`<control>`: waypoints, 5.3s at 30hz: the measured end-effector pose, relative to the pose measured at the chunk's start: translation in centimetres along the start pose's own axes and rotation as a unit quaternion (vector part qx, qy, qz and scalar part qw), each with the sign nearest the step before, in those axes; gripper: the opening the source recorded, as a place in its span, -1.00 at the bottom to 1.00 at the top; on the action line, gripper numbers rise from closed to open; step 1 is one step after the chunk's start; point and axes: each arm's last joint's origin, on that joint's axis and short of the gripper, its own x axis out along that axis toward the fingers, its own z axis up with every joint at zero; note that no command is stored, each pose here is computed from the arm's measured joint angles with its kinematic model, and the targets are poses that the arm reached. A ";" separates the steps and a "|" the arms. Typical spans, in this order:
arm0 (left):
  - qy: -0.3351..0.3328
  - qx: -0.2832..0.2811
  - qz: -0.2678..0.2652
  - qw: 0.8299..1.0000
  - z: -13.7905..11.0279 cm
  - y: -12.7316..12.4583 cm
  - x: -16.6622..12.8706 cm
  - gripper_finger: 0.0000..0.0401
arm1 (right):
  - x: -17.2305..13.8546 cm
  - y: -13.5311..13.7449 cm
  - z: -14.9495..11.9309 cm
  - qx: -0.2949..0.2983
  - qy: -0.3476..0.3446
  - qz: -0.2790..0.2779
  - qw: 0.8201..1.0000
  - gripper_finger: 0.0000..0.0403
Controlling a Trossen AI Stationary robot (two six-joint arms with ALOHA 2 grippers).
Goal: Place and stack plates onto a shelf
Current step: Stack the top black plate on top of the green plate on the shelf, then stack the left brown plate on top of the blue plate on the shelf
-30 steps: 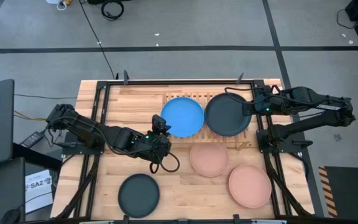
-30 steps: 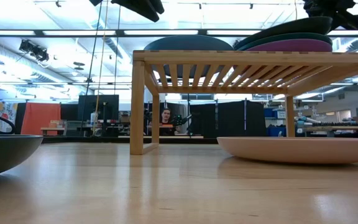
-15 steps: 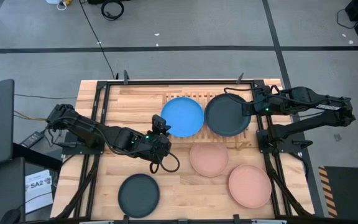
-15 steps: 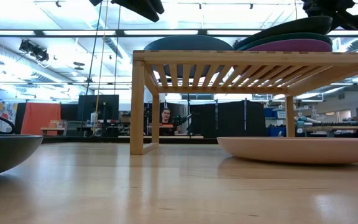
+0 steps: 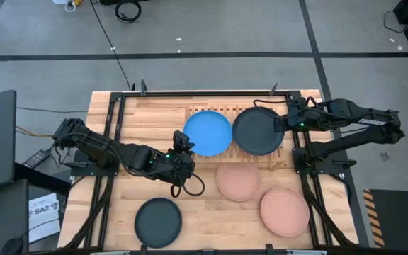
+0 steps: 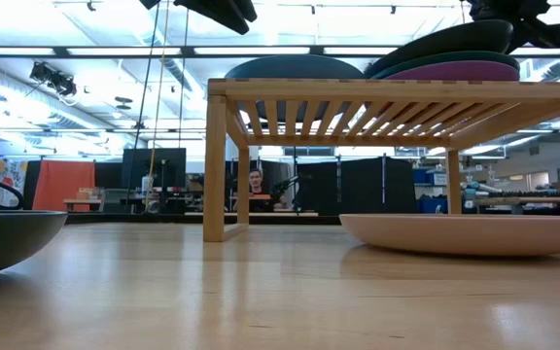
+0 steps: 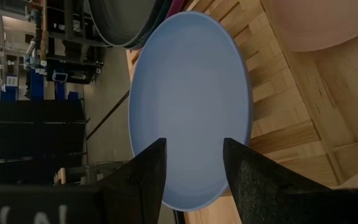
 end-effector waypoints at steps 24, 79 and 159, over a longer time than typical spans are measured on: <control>0.000 0.000 0.000 1.000 0.0 0.0 0.0 -0.18 | 0.1 0.1 -0.1 -0.015 0.010 0.001 1.000 -0.43; 0.004 -0.029 -0.001 1.000 -0.2 0.0 -0.2 -0.18 | 0.1 1.4 -1.2 -0.214 -0.048 -0.005 0.976 -0.26; 0.076 -0.223 -0.291 0.927 -3.4 -3.3 -7.7 -0.25 | 9.9 12.2 -29.5 -0.612 0.039 0.164 0.773 -0.27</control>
